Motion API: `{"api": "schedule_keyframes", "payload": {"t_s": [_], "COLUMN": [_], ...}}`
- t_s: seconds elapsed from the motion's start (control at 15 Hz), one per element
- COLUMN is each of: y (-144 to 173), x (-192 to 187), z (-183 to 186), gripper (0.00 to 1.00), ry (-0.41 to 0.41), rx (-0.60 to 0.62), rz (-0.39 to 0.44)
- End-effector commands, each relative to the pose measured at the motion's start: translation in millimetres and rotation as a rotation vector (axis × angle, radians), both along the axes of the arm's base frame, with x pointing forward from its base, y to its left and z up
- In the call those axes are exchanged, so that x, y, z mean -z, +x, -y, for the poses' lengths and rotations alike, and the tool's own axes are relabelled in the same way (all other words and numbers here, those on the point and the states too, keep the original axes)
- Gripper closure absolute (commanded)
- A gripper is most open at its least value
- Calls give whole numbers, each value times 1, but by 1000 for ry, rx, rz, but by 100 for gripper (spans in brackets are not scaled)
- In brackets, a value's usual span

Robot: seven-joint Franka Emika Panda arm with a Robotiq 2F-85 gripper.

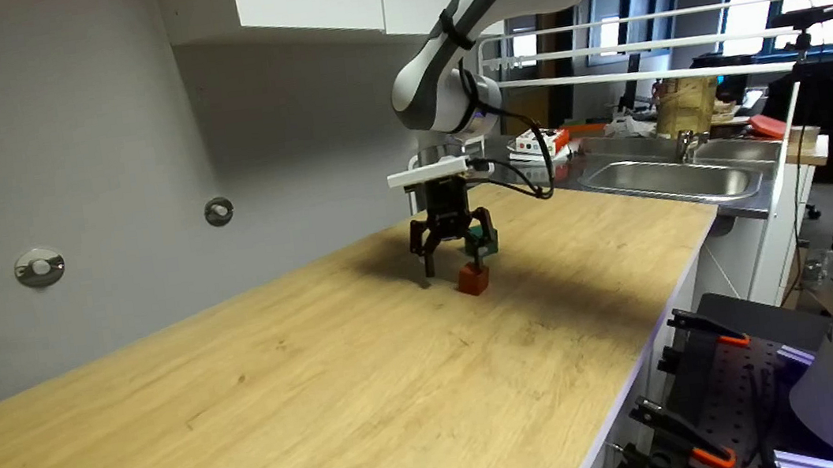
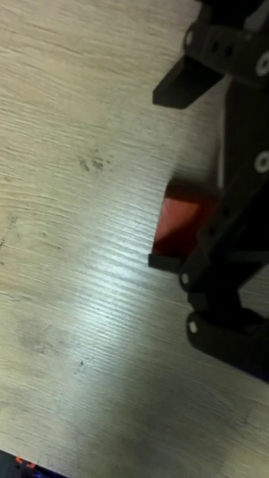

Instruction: Put the orange block on the green block

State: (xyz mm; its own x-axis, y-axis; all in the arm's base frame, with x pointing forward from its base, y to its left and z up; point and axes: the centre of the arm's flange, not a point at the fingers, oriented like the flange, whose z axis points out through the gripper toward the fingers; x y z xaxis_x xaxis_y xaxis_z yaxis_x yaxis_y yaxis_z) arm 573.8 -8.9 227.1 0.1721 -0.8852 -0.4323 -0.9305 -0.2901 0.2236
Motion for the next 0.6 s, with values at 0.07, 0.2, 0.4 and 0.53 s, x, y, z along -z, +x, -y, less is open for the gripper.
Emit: {"api": "schedule_keyframes", "payload": {"t_s": [0.07, 0.2, 0.4, 0.53], "y": [-21, -26, -32, -33], "x": [-8, -3, 0, 2], "z": [7, 10, 13, 15], "gripper": [0, 0, 0, 19], "ry": [34, 39, 46, 46], "rx": [63, 70, 76, 75], "rz": [-33, -53, -76, -87]}}
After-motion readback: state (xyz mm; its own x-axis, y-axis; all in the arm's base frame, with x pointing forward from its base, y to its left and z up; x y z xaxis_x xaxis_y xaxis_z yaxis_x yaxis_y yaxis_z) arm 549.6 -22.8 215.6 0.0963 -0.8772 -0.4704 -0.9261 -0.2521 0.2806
